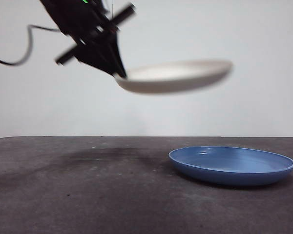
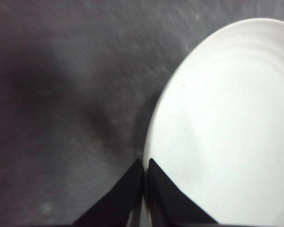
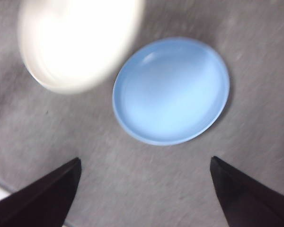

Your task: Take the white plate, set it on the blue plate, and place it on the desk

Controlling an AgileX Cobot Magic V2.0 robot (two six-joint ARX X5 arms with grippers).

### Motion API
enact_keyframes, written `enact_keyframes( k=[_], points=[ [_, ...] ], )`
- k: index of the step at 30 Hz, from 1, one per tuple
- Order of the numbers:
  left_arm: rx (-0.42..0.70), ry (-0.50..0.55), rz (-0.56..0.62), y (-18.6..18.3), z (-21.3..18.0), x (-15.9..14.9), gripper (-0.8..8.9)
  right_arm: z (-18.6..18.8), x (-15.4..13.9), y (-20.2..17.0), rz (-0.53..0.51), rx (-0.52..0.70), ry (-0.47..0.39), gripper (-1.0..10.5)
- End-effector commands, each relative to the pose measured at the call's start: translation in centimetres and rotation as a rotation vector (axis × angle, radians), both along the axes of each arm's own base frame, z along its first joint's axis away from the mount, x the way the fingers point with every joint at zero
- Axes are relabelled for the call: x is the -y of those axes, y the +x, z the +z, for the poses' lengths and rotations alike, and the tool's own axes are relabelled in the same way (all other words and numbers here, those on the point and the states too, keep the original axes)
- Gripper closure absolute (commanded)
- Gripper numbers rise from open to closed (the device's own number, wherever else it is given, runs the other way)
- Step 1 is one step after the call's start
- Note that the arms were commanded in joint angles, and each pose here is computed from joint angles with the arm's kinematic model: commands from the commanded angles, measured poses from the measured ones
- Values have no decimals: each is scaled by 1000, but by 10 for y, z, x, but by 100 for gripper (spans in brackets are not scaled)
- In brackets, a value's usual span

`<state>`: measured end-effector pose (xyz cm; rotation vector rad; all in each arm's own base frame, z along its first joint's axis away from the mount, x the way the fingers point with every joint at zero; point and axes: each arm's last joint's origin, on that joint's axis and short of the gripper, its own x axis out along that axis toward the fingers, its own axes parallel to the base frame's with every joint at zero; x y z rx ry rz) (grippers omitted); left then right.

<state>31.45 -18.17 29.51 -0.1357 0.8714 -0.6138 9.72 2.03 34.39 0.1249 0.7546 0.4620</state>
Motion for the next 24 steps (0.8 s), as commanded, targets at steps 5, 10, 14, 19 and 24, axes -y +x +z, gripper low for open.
enact_keyframes(
  k=[5, 10, 14, 19, 24],
  points=[
    [-52, 40, -57, 21, -32, 51, 804, 31, 2, -19, -45, 100, 8, 511],
    [-75, 85, -82, 31, -57, 81, 804, 39, 3, -27, -45, 119, 11, 511],
    [-90, 99, -103, 37, -71, 97, 804, 39, 4, -30, -46, 107, 10, 511],
    [-90, 134, -95, 43, -85, 109, 804, 38, 4, -31, -46, 101, 10, 511],
    [-97, 167, -105, 45, -98, 111, 804, 38, 4, -31, -46, 99, 9, 511]
  ],
)
